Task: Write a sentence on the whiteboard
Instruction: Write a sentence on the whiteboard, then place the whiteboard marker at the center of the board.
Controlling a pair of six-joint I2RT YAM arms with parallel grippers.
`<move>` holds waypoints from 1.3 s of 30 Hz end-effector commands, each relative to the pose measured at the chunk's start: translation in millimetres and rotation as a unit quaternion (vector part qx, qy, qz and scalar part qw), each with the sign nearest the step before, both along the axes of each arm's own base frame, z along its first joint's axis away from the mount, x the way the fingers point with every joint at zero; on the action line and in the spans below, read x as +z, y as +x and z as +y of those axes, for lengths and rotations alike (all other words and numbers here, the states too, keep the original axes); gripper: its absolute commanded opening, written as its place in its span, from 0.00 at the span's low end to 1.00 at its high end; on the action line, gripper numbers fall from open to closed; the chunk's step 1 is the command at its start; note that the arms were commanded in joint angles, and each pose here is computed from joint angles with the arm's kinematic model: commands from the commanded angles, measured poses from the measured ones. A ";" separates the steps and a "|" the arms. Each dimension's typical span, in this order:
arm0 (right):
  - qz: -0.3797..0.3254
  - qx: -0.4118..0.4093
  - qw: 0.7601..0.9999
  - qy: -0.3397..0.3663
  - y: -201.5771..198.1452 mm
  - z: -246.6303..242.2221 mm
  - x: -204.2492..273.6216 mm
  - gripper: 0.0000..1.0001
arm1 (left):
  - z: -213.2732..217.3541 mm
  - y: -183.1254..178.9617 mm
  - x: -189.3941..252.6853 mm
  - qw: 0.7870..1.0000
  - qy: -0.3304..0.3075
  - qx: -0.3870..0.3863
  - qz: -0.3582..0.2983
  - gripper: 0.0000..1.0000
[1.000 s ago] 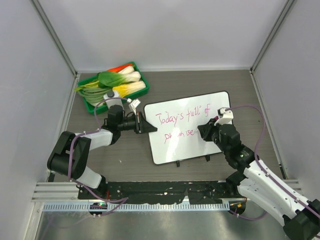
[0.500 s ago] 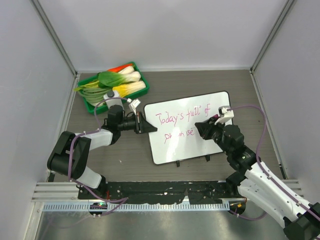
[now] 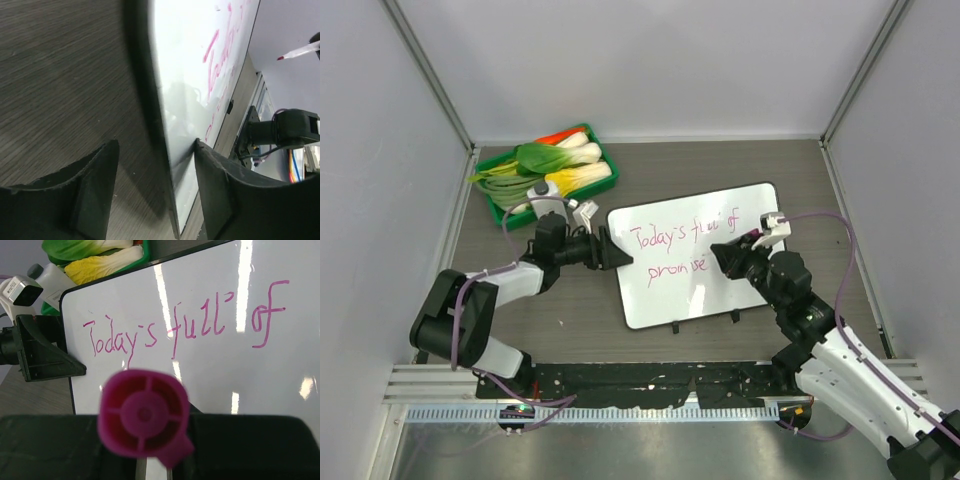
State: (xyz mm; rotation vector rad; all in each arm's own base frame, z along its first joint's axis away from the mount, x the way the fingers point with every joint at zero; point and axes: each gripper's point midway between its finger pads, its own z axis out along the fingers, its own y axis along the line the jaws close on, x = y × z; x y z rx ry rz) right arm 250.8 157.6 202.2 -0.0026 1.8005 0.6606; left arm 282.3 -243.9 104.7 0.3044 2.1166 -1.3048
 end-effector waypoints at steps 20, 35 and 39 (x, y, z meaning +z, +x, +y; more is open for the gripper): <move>-0.032 -0.085 0.993 0.082 -13.9 -36.0 51.7 0.01 | 31.9 -3.7 47.3 0.989 -0.007 0.114 -0.092 1.00; 0.121 -0.055 0.984 0.116 -31.4 -12.4 1.1 0.01 | 64.2 -2.3 80.6 0.970 0.000 0.232 -0.069 1.00; 0.187 -0.049 0.972 0.133 -41.3 -3.7 -26.4 0.01 | 86.3 -0.2 80.3 0.951 0.008 0.306 -0.047 1.00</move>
